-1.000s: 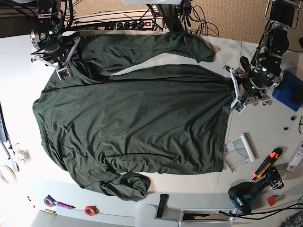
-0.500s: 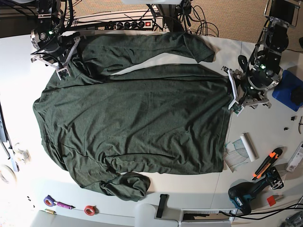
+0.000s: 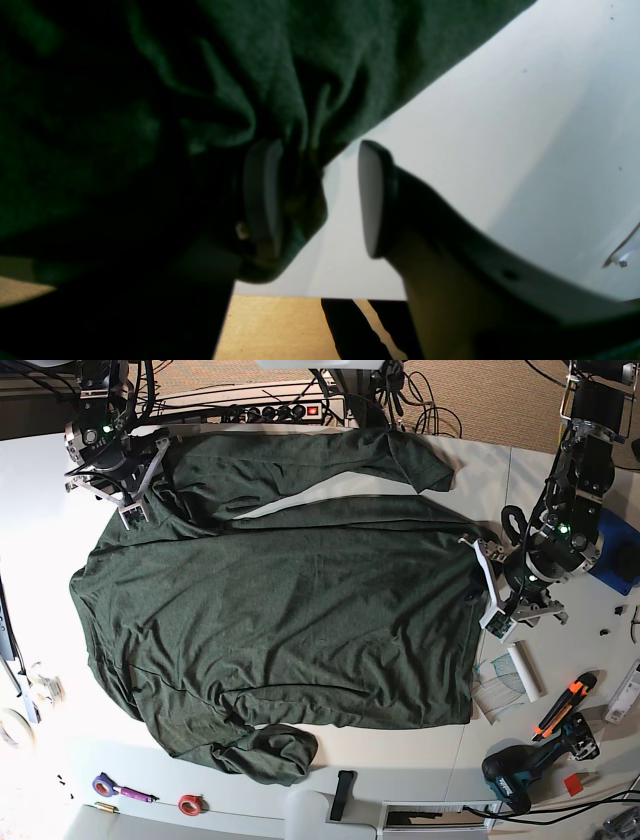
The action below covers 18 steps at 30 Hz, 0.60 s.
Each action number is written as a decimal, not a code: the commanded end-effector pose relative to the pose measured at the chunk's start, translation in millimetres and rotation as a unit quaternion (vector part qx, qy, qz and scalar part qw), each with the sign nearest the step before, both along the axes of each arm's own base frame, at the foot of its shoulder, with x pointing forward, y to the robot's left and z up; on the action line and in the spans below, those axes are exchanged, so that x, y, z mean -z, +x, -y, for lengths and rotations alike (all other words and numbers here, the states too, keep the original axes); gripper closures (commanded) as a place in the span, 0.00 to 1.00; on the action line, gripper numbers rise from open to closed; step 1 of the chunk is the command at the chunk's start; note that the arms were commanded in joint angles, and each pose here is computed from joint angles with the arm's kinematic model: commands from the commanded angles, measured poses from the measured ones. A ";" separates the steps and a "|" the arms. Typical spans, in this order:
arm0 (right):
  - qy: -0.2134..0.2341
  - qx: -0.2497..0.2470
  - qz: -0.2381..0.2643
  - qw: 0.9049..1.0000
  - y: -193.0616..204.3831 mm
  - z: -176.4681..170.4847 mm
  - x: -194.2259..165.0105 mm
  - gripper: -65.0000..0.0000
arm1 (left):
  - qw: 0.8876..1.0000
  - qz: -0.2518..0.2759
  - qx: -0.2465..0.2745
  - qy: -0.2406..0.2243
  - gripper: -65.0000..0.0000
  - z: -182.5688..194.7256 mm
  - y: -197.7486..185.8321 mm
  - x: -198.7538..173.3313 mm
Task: Layout the t-shirt on the table in an organized manner, then fold the t-shirt properly
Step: 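Drag the shirt side with the left gripper to straighten the body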
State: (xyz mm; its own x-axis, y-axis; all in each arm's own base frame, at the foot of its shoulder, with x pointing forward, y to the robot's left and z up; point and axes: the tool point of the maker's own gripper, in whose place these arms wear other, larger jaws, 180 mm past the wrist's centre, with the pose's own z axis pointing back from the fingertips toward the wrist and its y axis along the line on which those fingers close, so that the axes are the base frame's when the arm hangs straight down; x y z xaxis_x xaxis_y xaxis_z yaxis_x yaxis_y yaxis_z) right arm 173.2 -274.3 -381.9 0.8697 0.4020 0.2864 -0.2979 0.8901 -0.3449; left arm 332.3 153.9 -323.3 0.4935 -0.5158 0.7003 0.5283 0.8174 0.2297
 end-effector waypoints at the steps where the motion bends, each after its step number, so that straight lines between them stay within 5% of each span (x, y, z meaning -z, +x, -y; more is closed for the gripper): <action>1: -0.007 -0.005 0.015 1.000 6.5 2.8 -7.3 0.62 | 1.000 0.028 0.004 -0.003 0.56 -0.3 8.5 -15.7; 8: 0.011 -0.030 0.077 0.997 27.0 -8.2 -19.2 0.62 | 1.000 0.016 0.004 -0.007 0.56 0.8 1.5 -8.5; 18: 0.020 -0.076 0.214 0.974 79.9 -32.5 -82.4 0.62 | 0.999 -0.011 0.017 -0.036 0.56 20.7 -16.8 9.1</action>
State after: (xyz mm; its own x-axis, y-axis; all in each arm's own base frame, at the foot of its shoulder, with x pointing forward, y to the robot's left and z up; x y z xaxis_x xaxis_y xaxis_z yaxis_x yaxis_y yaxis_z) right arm 248.0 -240.9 -310.0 0.6279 0.4837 0.6097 -0.2713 0.8703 -0.4110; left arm 307.5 131.7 -345.6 0.5309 -0.4786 0.6993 0.5618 0.8166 0.1323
